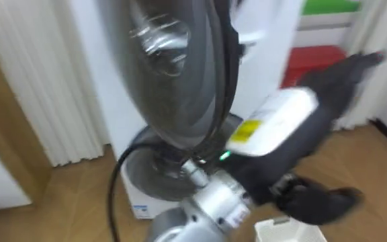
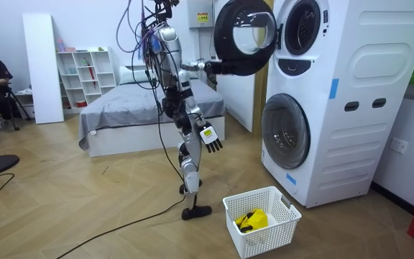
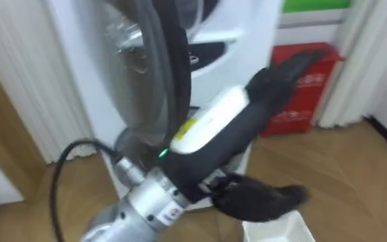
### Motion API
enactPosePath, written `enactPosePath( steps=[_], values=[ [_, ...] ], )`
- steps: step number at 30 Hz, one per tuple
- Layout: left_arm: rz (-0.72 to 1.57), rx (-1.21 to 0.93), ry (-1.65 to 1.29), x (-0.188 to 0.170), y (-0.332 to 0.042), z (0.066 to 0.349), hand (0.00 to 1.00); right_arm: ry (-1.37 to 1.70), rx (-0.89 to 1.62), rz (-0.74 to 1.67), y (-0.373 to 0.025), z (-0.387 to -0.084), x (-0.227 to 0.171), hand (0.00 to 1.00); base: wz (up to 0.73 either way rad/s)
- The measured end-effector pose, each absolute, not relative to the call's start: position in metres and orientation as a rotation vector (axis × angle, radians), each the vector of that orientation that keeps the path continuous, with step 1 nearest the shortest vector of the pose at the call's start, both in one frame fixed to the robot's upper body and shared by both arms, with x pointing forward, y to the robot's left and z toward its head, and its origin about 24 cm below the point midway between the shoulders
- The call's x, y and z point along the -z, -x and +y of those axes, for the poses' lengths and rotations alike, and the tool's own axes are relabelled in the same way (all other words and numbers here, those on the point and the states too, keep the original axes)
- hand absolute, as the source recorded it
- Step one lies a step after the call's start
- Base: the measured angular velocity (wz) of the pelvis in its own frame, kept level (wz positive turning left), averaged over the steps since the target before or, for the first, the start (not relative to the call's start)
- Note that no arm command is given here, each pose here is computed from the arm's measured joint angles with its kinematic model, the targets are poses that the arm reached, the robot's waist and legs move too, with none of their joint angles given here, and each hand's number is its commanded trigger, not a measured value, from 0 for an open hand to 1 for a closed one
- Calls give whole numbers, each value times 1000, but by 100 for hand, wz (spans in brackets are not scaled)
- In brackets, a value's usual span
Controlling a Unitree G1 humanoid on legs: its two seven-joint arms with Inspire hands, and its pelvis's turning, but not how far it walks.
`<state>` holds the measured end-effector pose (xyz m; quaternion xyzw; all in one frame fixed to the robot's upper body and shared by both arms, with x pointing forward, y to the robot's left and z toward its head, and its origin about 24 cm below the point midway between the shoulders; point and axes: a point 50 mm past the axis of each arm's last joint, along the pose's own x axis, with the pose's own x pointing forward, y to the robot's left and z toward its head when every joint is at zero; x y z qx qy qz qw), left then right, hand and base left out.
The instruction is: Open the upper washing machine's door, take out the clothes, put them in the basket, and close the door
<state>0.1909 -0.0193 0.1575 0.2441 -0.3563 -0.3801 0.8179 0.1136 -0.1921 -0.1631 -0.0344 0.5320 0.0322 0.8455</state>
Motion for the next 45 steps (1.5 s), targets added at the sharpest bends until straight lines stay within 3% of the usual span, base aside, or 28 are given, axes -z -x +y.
enactPosePath(
  steps=[4,23,33,38,41,45],
  values=[
    [-638,896,-615,-127,-196,-23,0,76,-75,1142,-112,-194,164,0,-11],
    [-589,1013,-710,-99,-187,-38,0,104,-117,1119,-120,-195,161,0,-3],
    [-346,1049,-777,-47,-185,-18,0,103,-140,1118,-120,-183,162,0,-6],
    [46,922,-808,22,-187,33,0,92,-143,1104,-120,-181,160,0,-10],
    [388,732,-826,79,-175,96,0,66,-98,1139,-108,-188,163,0,12],
    [838,289,-751,131,-121,204,0,53,-35,1181,-86,-199,165,0,-10]
  ],
)
